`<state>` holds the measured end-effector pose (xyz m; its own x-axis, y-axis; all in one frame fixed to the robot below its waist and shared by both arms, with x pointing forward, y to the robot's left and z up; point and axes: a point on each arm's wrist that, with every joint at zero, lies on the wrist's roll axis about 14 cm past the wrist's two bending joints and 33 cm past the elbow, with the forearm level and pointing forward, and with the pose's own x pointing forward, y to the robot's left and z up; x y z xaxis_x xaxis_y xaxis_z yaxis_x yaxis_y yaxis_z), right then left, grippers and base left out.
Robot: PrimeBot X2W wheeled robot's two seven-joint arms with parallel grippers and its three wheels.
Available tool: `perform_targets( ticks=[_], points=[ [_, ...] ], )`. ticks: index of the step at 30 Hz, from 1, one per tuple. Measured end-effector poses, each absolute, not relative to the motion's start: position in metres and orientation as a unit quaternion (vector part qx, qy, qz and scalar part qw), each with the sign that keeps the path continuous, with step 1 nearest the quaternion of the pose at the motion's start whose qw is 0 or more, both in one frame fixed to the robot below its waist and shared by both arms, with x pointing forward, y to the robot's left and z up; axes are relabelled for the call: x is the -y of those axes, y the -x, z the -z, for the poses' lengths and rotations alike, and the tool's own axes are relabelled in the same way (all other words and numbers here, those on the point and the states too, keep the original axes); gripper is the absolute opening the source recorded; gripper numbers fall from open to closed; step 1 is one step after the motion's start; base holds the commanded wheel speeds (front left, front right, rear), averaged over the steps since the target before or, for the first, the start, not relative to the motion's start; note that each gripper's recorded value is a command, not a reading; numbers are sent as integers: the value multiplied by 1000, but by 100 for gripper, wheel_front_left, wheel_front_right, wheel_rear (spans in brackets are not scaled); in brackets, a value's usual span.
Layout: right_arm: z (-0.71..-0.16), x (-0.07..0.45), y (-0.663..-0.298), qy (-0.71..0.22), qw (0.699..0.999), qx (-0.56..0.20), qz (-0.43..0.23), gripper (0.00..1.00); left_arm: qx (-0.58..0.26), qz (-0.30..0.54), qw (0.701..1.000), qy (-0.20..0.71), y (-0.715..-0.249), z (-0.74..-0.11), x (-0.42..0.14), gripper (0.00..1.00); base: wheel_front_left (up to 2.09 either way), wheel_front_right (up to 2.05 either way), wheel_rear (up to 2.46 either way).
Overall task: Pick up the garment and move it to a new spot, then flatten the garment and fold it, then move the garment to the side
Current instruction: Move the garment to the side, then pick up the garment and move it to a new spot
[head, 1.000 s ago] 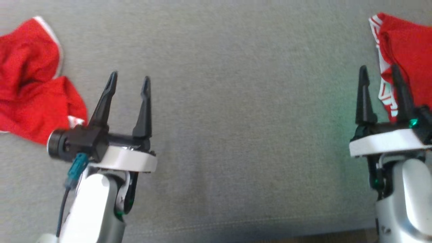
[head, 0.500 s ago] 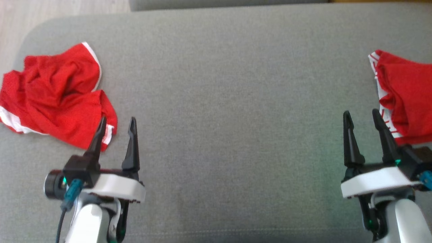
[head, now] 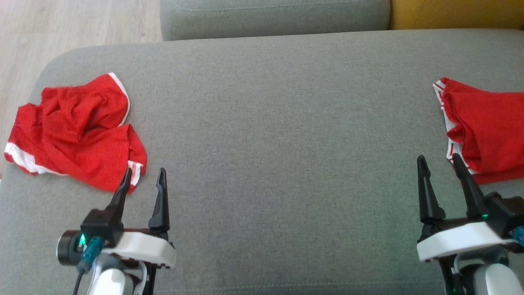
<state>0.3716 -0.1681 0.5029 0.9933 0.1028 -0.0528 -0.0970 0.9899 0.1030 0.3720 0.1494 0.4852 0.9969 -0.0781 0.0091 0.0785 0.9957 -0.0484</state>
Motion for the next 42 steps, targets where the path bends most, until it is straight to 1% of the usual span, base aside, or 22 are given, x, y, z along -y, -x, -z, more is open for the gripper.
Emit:
perform_targets(
  ticks=[6,29,35,42],
  points=[
    [-505,170,-366,-53,997,-29,-48,100,9,40,999,21,-372,-489,-149,100,0,0,0],
    [-505,168,-369,-57,997,-33,-50,100,6,37,999,18,-371,-487,-149,100,0,0,0],
    [-506,154,-377,-56,995,-35,-72,100,12,11,1000,20,-367,-491,-165,100,0,0,0],
    [-512,118,-391,-45,990,-35,-127,100,34,-48,998,17,-361,-506,-201,100,0,0,0]
  ],
)
